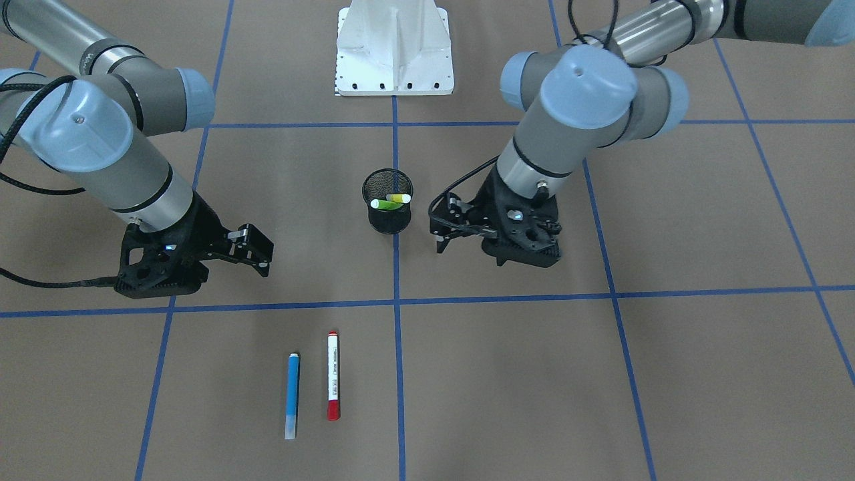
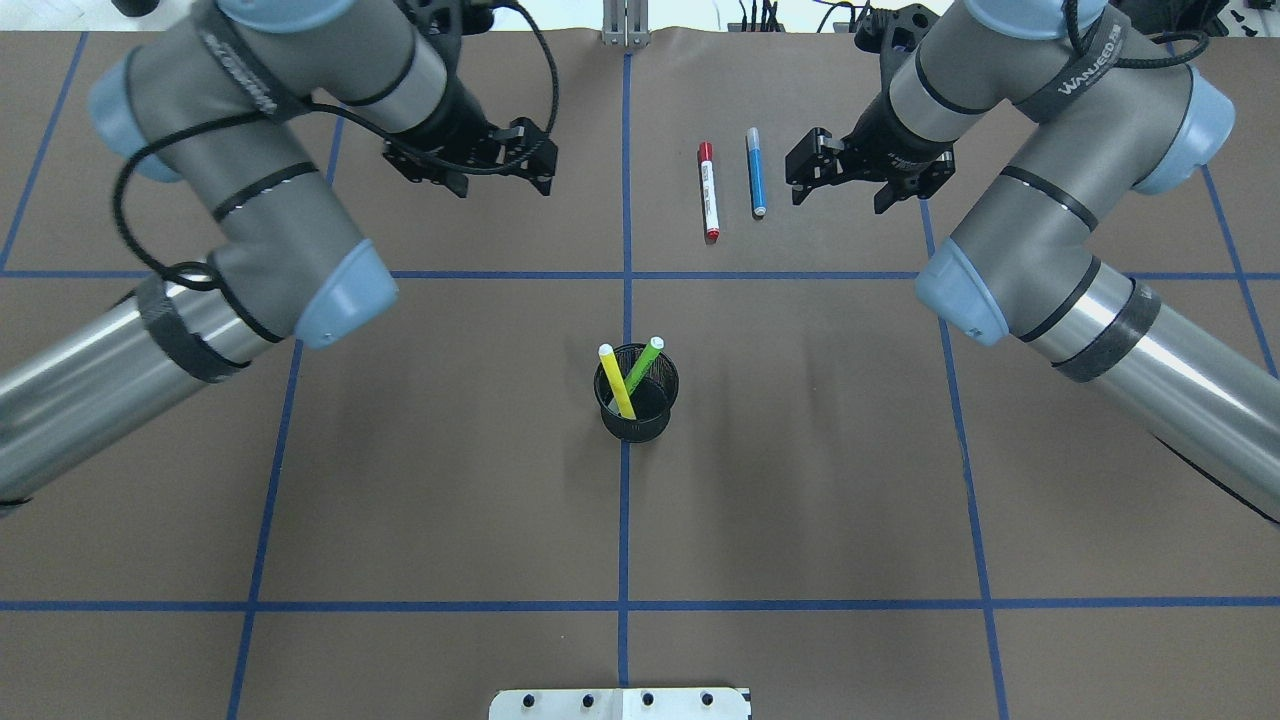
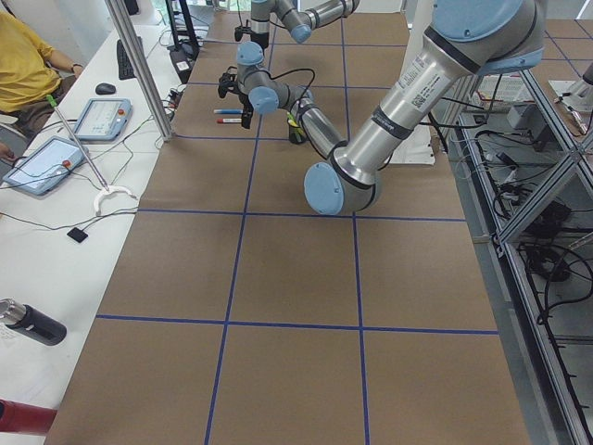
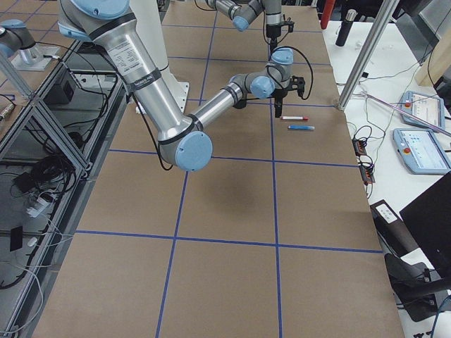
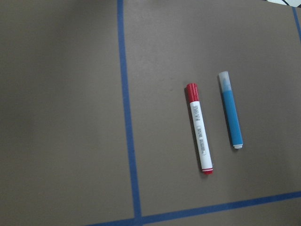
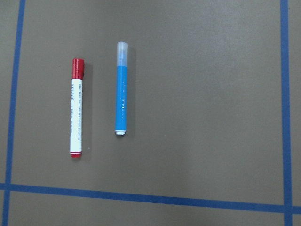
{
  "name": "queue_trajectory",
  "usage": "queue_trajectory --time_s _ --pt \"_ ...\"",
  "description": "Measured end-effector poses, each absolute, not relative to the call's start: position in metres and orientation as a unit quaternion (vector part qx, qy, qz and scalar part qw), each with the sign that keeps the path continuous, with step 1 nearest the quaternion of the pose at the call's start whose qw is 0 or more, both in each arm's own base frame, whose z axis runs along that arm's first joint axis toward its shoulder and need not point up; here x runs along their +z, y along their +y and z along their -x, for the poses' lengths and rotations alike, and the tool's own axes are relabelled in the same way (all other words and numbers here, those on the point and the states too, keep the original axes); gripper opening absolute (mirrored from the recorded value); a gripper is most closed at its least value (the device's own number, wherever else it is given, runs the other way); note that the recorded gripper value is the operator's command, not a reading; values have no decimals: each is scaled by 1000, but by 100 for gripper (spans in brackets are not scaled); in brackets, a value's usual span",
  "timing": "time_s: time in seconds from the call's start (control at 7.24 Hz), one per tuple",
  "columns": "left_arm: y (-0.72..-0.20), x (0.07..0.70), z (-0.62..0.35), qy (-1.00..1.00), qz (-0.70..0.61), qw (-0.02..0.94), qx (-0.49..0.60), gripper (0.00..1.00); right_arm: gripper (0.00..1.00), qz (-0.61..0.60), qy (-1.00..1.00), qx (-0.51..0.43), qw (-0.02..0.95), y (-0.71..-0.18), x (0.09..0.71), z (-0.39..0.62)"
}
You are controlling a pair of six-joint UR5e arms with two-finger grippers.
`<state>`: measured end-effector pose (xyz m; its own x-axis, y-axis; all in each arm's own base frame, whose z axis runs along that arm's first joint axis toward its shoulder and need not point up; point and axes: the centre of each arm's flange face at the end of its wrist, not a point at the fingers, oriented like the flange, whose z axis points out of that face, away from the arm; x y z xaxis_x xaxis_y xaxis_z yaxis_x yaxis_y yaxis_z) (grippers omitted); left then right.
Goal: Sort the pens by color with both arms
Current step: 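Move the right gripper to the cup and grasp the green highlighter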
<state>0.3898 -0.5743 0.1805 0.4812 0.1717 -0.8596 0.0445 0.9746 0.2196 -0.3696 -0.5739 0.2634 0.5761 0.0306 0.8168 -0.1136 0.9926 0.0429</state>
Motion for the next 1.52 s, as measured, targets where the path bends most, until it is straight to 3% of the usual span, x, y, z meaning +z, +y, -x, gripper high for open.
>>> queue_trajectory --time_s 0.55,0.83,1.52 --pt "-553 238 -297 497 -103 856 100 99 96 -34 -525 26 850 -502 215 428" --pt "-551 254 -291 492 -102 857 109 99 72 -44 -548 15 835 -471 208 462" --pt "-549 258 -292 492 -102 857 113 99 63 -58 -544 7 837 -464 198 504"
